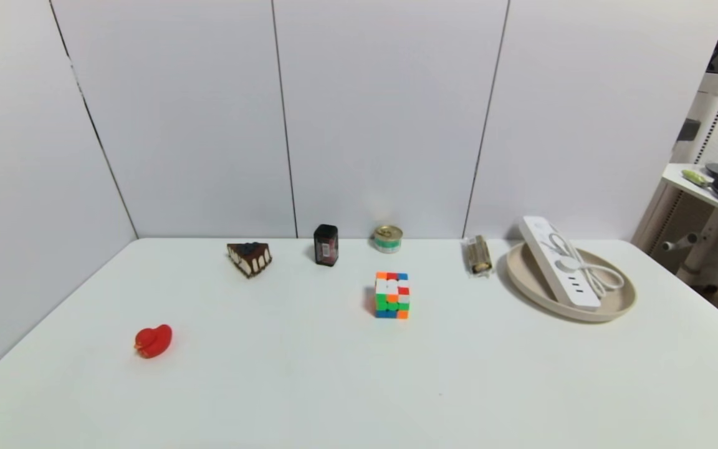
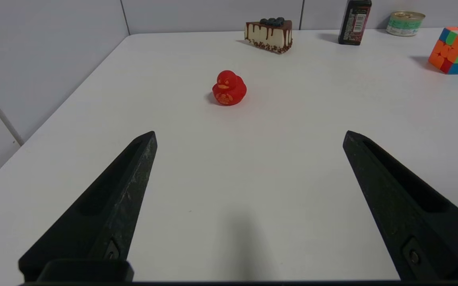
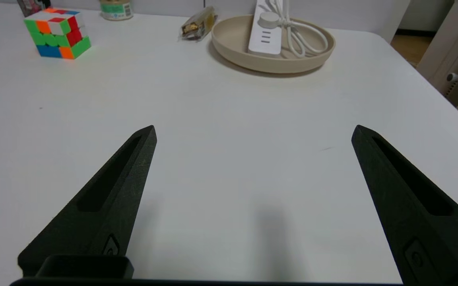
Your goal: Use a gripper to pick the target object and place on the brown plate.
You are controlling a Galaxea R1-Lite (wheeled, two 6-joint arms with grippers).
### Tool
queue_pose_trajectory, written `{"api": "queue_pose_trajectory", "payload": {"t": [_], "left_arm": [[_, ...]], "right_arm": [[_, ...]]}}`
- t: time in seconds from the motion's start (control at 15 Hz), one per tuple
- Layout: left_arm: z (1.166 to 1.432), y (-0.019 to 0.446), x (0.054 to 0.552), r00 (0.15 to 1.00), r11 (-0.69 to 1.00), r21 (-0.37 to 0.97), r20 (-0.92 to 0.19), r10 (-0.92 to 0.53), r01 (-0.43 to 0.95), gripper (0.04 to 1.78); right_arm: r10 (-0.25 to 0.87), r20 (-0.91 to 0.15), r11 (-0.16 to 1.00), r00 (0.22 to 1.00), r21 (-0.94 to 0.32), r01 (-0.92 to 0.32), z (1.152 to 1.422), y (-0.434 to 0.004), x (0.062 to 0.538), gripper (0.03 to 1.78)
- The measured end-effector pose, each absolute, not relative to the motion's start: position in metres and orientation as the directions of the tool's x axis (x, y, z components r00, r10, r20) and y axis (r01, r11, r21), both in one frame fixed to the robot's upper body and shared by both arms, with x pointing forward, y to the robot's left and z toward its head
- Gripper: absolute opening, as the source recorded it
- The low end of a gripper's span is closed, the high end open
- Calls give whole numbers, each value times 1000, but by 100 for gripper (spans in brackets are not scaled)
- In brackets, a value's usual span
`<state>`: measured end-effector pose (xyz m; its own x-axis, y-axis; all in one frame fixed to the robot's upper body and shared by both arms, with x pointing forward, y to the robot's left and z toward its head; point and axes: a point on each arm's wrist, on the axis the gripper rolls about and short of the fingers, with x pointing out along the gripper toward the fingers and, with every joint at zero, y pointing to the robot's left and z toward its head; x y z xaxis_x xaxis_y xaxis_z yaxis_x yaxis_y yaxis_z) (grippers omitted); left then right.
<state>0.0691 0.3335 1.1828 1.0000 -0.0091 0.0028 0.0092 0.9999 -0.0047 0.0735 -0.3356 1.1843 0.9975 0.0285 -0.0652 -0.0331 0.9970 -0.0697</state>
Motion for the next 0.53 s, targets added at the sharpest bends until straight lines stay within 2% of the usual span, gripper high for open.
{"api": "queue_pose_trajectory", "payload": {"t": [0.2, 0.53], "left_arm": [[1183, 334, 69, 1000, 1000, -5, 3, -9, 9, 169], [1183, 334, 69, 1000, 1000, -5, 3, -9, 9, 169]], "right_arm": [[27, -19, 999, 999, -36, -28, 1183, -336, 70, 169], [25, -3, 999, 1000, -35, -25, 1182, -336, 69, 169]]}}
